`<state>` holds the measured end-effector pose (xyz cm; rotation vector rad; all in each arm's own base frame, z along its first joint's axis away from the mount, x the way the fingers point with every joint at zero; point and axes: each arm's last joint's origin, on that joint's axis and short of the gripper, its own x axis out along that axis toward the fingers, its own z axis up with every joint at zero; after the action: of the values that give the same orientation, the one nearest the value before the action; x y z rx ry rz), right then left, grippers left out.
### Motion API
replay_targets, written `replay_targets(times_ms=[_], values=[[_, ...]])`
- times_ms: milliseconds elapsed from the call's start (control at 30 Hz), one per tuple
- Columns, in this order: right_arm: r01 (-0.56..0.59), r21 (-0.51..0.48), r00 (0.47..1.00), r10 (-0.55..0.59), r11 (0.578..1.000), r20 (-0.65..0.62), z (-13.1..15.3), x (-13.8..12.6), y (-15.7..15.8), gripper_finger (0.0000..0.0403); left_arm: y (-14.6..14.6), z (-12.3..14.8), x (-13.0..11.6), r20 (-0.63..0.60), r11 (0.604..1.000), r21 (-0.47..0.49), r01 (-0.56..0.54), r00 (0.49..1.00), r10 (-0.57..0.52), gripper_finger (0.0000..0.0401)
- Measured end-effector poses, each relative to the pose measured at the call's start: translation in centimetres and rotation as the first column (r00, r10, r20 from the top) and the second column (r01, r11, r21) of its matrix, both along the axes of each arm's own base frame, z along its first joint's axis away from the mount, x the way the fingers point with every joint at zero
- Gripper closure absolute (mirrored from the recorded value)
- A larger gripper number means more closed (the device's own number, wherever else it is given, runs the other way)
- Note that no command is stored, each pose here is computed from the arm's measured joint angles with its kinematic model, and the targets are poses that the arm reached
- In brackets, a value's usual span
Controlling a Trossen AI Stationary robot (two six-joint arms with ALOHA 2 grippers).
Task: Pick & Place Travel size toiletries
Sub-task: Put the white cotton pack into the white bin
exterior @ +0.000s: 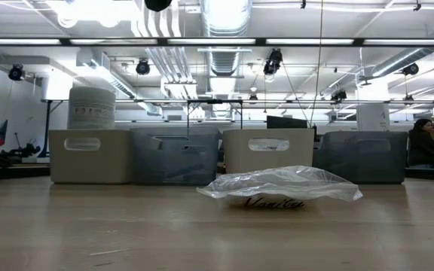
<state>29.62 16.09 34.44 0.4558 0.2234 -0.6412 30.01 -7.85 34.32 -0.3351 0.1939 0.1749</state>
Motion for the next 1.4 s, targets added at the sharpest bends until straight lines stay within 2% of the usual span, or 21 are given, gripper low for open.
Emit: replay_targets(times_ms=[133, 267, 467, 733, 900, 1100, 1233, 1333, 1400], values=[[-0.029, -0.061, 0.999, 0.027, 0.998, -0.030, 0.1, 0.3, 0.0, 0.0039, 0.0, 0.0, 0.0, -0.001, 1.000, 0.009, 0.003, 1.000, -0.003, 0.0401], [-0.040, -0.051, 0.999, 0.039, 0.998, -0.038, 0.1, 0.4, -0.1, 0.0056, 0.0, 0.0, 0.0, -0.003, 1.000, 0.025, 0.007, 1.000, -0.007, 0.0400], [-0.047, 0.032, 0.998, 0.048, 0.998, -0.034, -0.1, 0.9, -0.9, 0.0112, 0.0, 0.0, 0.0, -0.004, 1.000, 0.024, 0.018, 1.000, -0.018, 0.0392], [-0.044, 0.042, 0.998, 0.045, 0.998, -0.037, -0.1, 1.1, -1.3, 0.0208, -0.1, 0.0, 0.0, -0.009, 0.998, 0.041, 0.041, 0.999, -0.041, 0.0380], [-0.061, 0.062, 0.997, 0.063, 0.996, -0.045, -0.2, 1.1, -1.3, 0.0282, -0.1, -0.3, -0.1, -0.047, 0.998, 0.048, 0.043, 0.998, -0.040, 0.0336], [-0.049, 0.081, 0.997, 0.053, 0.995, -0.047, -0.4, 1.1, -1.4, 0.0360, -0.1, -1.0, -0.3, -0.119, 0.997, 0.066, 0.047, 0.992, -0.039, 0.0265], [-0.021, 0.116, 0.997, 0.029, 0.993, -0.065, -0.7, 1.0, -1.9, 0.0371, 0.0, -1.1, -0.4, -0.139, 0.995, 0.080, 0.053, 0.989, -0.041, 0.0216], [-0.002, 0.138, 0.997, 0.013, 0.990, -0.078, -1.0, 1.1, -2.3, 0.0359, 0.0, -0.8, -0.5, -0.119, 0.992, 0.108, 0.063, 0.992, -0.050, 0.0183], [0.025, 0.161, 0.995, -0.010, 0.987, -0.096, -1.2, 1.0, -2.7, 0.0352, 0.0, -1.0, -0.7, -0.153, 0.986, 0.146, 0.078, 0.987, -0.055, 0.0162]])
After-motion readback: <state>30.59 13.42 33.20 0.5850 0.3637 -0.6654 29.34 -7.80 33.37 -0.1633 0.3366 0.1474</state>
